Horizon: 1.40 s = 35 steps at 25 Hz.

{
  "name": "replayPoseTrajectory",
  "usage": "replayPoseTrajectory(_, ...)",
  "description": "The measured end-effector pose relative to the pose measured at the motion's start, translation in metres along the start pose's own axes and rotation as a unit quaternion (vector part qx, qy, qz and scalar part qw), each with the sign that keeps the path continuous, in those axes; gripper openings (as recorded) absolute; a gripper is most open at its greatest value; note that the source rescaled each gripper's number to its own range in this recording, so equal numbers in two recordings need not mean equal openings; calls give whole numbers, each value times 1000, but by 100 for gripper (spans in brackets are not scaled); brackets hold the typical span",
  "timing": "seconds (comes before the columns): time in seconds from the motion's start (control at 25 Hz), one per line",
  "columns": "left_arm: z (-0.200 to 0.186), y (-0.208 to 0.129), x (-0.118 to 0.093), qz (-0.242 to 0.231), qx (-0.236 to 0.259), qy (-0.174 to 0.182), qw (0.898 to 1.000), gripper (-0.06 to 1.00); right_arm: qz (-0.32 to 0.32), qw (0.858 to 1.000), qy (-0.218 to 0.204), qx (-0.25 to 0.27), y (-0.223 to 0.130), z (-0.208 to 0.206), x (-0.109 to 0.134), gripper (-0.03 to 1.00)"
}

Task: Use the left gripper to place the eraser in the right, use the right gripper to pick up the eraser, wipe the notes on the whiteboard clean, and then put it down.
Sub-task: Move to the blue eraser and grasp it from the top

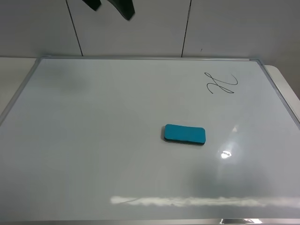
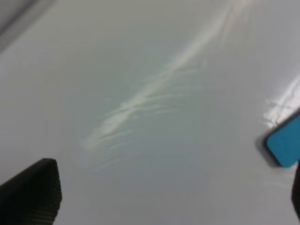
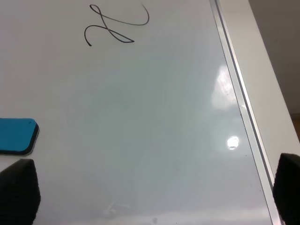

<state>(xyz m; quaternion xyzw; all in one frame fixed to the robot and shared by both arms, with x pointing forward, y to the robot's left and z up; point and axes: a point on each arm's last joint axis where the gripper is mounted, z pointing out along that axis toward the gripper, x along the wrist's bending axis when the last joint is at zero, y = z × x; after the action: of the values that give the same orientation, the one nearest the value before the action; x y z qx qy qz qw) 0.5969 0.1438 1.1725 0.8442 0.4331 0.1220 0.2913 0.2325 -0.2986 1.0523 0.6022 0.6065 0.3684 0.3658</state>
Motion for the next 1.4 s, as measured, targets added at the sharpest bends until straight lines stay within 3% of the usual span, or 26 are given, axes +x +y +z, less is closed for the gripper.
replayPoseTrajectory(0.16, -95, -18, 42, -62, -86, 77, 991, 100, 0, 1000, 0, 0, 0, 0, 0, 100)
replayPoseTrajectory(0.32, -188, -61, 50, -109, -158, 161, 968, 100, 0, 1000, 0, 0, 0, 0, 0, 100)
replayPoseTrajectory(0.44, -240, -100, 32, -127, -193, 227, 946, 100, 0, 1000, 0, 0, 0, 0, 0, 100)
replayPoseTrajectory(0.56, -274, -145, -5, -120, -209, 286, 928, 100, 0, 1000, 0, 0, 0, 0, 0, 100)
replayPoseTrajectory(0.68, -286, -197, -40, -117, -211, 336, 910, 100, 0, 1000, 0, 0, 0, 0, 0, 100)
replayPoseTrajectory(0.84, -276, -267, -78, -148, -226, 365, 891, 100, 0, 1000, 0, 0, 0, 0, 0, 100)
replayPoseTrajectory(1.0, -237, -316, -89, -160, -218, 330, 904, 100, 0, 1000, 0, 0, 0, 0, 0, 100)
replayPoseTrajectory(1.2, -186, -347, -80, -205, -209, 263, 919, 100, 0, 1000, 0, 0, 0, 0, 0, 100)
replayPoseTrajectory(1.4, -128, -368, -65, -234, -150, 250, 927, 100, 0, 1000, 0, 0, 0, 0, 0, 100)
